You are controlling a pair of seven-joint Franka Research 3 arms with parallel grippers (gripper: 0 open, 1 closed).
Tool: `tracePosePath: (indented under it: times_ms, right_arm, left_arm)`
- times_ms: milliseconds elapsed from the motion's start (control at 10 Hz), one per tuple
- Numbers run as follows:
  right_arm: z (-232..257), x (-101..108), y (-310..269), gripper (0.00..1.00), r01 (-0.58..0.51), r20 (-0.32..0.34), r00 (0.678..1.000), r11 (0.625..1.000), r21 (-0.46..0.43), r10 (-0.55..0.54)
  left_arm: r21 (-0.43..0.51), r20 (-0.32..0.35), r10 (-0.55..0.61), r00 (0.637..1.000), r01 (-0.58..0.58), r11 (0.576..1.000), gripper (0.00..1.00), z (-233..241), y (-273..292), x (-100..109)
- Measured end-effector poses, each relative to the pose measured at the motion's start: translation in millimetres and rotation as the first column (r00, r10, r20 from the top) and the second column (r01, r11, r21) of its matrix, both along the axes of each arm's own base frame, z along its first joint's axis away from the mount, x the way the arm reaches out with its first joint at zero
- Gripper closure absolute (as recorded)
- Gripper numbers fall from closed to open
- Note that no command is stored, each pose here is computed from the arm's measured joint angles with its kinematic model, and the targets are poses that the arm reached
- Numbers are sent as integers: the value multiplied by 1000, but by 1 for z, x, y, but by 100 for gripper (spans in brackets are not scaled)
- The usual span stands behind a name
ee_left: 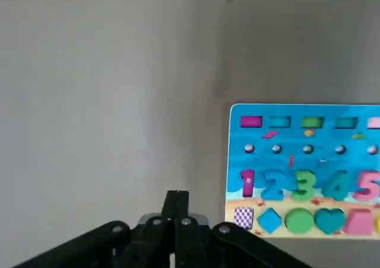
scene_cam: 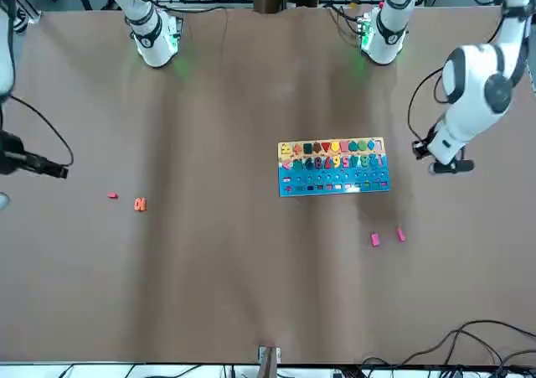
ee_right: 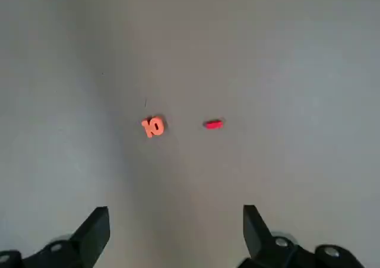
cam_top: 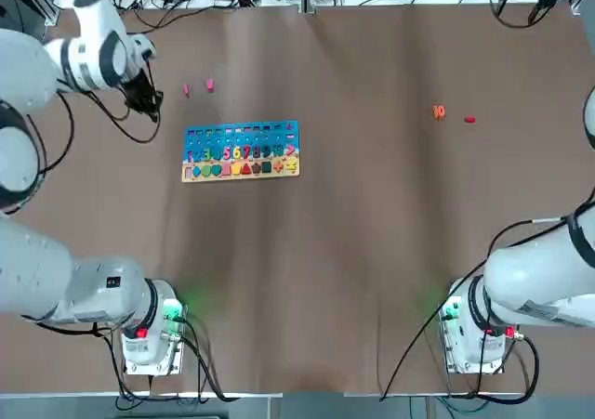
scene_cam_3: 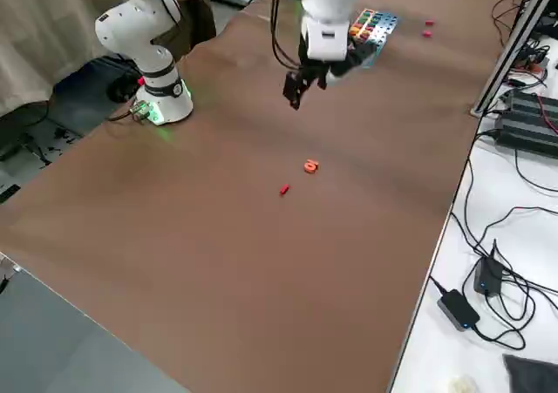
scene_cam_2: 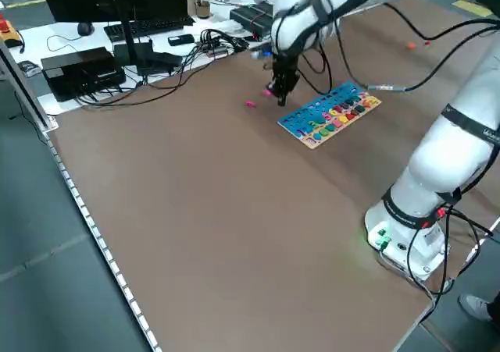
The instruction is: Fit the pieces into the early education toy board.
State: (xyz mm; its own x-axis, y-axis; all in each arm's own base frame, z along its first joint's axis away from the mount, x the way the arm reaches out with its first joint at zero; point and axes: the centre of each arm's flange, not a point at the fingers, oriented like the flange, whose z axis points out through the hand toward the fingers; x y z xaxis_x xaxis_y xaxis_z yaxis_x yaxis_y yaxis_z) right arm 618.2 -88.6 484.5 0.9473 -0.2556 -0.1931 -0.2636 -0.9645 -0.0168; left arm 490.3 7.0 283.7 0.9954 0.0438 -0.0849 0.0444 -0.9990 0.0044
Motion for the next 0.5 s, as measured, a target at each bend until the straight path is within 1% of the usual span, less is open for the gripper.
tracePosePath:
  times_ms: [100,200,300,400,500]
  right_arm:
    - [-31,7,-1,1,13,-35,999,999,35,-12]
    - [-59,13,-2,1,26,-52,998,998,61,-23]
    - [-83,19,1,1,27,-41,999,997,68,-24]
    - [-103,22,10,1,18,-15,1000,998,66,-17]
    - [-124,22,21,1,8,13,1000,998,62,-9]
  left_arm:
    - [-3,-6,-6,1000,6,1000,99,-26,-3,-1]
    - [-5,1,-10,1000,10,1000,99,-48,-6,-2]
    - [-6,7,-15,1000,15,1000,99,-68,-8,-5]
    - [-8,-2,-21,1000,21,1000,99,-83,-13,-9]
    - [-9,-14,-25,1000,25,1000,99,-91,-16,-12]
